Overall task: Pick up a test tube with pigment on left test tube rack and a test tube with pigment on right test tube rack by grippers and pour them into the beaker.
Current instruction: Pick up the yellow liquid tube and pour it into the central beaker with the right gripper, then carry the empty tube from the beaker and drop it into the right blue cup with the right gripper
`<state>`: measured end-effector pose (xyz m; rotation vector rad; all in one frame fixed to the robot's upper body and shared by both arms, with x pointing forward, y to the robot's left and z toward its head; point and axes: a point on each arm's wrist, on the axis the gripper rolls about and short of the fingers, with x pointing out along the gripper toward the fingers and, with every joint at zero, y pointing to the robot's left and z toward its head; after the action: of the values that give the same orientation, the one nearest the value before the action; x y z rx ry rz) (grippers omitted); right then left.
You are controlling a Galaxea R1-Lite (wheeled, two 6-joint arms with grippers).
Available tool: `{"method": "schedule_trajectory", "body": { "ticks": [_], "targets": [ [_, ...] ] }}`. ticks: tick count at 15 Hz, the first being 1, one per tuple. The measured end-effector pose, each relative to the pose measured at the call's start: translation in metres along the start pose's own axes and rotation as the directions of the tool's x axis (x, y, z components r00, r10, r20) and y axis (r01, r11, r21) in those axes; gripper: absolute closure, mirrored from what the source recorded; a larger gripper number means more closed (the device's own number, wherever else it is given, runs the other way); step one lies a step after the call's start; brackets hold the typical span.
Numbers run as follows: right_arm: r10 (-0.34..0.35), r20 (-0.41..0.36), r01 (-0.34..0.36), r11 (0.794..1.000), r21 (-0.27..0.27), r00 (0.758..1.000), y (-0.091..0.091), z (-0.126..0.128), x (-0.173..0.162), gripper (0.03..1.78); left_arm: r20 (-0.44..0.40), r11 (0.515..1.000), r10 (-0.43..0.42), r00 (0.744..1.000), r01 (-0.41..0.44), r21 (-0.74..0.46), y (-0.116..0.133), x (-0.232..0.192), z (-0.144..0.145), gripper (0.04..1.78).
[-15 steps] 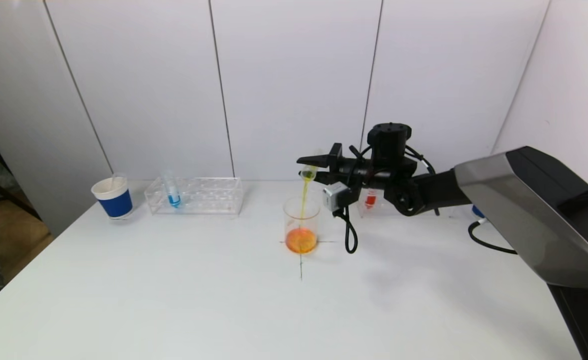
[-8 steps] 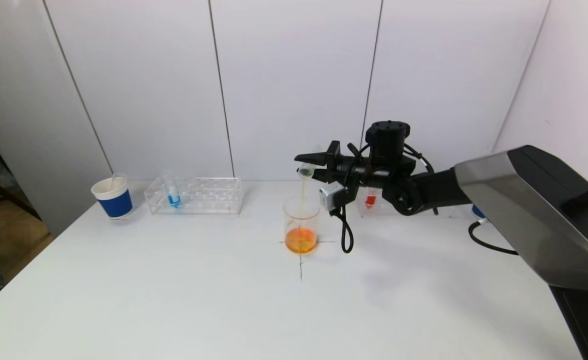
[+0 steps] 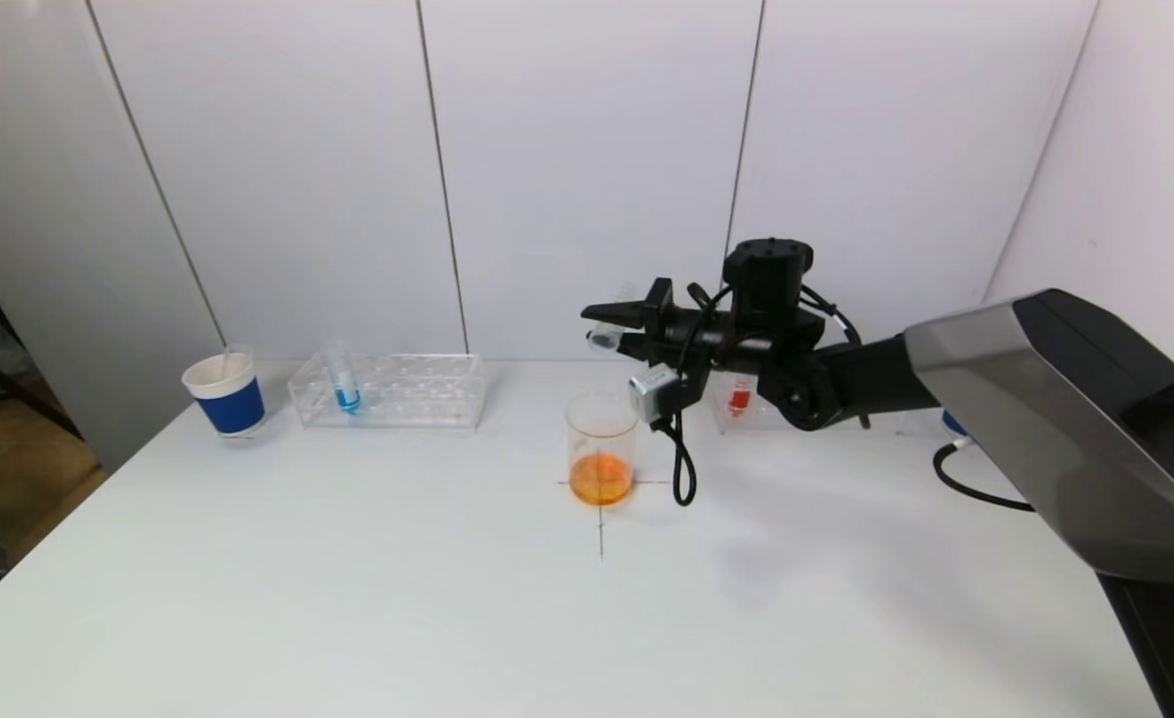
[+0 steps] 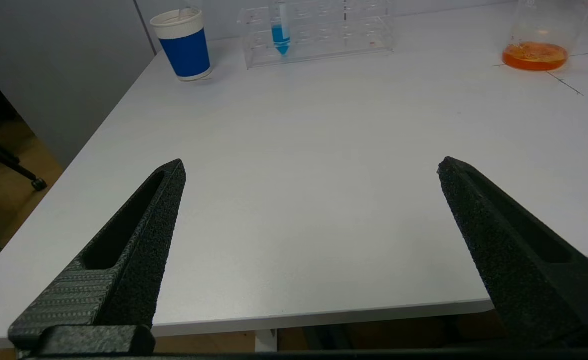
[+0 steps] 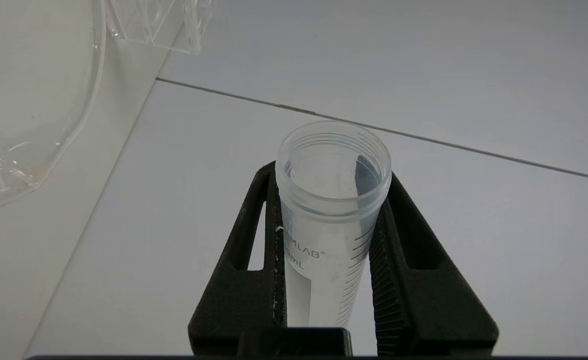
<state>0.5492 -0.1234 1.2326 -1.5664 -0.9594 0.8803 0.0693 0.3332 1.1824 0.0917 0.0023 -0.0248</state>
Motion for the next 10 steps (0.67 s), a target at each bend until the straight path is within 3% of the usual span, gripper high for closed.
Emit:
{"method": "schedule_trajectory", "body": {
  "ticks": [6, 8, 10],
  "targets": [
    [0.014, 0.002, -0.014, 1.0, 0.028, 1.0, 0.0042, 0.0018, -0.0009, 1.28, 0.0, 1.0, 0.0, 1.0, 0.0, 0.0, 0.0, 0.0, 0.0, 0.06],
    [0.016, -0.001, -0.015, 0.997, 0.078, 1.0, 0.0051, 0.0003, -0.0032, 1.28, 0.0, 1.0, 0.0, 1.0, 0.0, 0.0, 0.0, 0.0, 0.0, 0.06],
    [0.01, -0.009, -0.009, 0.987, 0.161, 1.0, 0.0022, -0.0021, -0.0062, 1.28, 0.0, 1.0, 0.0, 1.0, 0.0, 0.0, 0.0, 0.0, 0.0, 0.06]
  ]
}}
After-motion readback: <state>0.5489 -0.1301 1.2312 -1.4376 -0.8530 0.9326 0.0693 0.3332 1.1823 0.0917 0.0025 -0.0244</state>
